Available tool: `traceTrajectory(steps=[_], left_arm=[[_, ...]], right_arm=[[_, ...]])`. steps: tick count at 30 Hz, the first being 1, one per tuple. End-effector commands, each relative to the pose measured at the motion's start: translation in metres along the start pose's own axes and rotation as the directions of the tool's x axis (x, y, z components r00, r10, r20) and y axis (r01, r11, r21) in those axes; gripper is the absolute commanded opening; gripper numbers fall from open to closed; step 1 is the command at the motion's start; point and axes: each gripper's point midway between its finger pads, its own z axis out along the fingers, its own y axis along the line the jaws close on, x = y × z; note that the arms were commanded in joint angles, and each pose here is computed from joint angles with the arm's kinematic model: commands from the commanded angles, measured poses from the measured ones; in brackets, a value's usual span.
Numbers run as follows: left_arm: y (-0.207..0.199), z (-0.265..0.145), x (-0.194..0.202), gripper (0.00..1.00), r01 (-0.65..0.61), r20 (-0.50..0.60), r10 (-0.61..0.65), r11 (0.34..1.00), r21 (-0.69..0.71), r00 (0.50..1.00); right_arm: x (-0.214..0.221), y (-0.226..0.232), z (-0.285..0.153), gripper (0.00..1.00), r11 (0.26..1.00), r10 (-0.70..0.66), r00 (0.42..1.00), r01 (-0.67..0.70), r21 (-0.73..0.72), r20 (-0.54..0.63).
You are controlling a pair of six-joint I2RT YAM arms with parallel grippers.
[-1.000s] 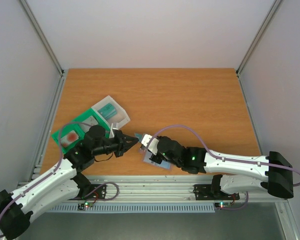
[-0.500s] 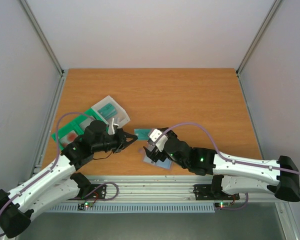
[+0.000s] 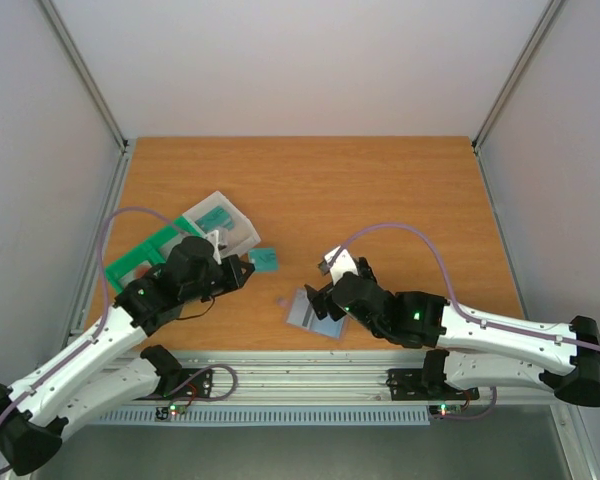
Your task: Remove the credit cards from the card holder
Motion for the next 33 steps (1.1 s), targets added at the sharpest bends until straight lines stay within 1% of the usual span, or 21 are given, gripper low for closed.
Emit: traceTrajectory(steps=[1,5,8,10,14,19,25,29,33], left_arm=[[0.017,-0.004,-0.028,0.0,-0.066,0.083,0.08,0.986,-0.156,0.993],[0.028,0.001,-0.047,0.0,-0.047,0.103,0.069,0.978,-0.205,0.992],[0.036,0.001,-0.065,0.0,-0.038,0.141,0.074,0.969,-0.243,0.987],[0.047,-0.001,-0.081,0.0,-0.025,0.185,0.082,0.955,-0.294,0.979],[0.064,0.001,-0.104,0.01,-0.003,0.229,0.092,0.931,-0.365,0.969],[0.079,0.009,-0.129,0.0,0.056,0.283,0.053,0.93,-0.364,0.958],[0.102,0.032,-0.143,0.0,0.126,0.271,-0.029,0.93,-0.345,0.962],[0.111,0.043,-0.151,0.0,0.126,0.259,-0.034,0.928,-0.349,0.965],[0.124,0.051,-0.161,0.0,0.143,0.259,-0.046,0.918,-0.369,0.965]], right_arm=[[0.008,-0.004,0.002,0.99,0.996,0.085,0.995,-0.084,0.027,-0.056],[0.007,0.005,0.004,0.98,0.993,0.113,0.99,-0.115,-0.015,-0.084],[0.004,0.008,0.003,0.99,0.992,0.123,0.989,-0.126,-0.033,-0.084],[0.002,0.009,0.002,0.99,0.991,0.125,0.989,-0.129,-0.043,-0.082],[0.002,0.008,0.001,0.98,0.991,0.121,0.989,-0.125,-0.038,-0.088],[0.004,0.005,-0.003,0.98,0.988,0.146,0.986,-0.15,-0.039,-0.078],[0.006,0.001,-0.007,0.98,0.988,0.149,0.985,-0.152,-0.033,-0.083],[0.005,-0.003,-0.01,0.98,0.988,0.153,0.985,-0.154,-0.016,-0.08],[0.001,-0.005,-0.015,0.98,0.986,0.162,0.985,-0.164,-0.03,-0.059]])
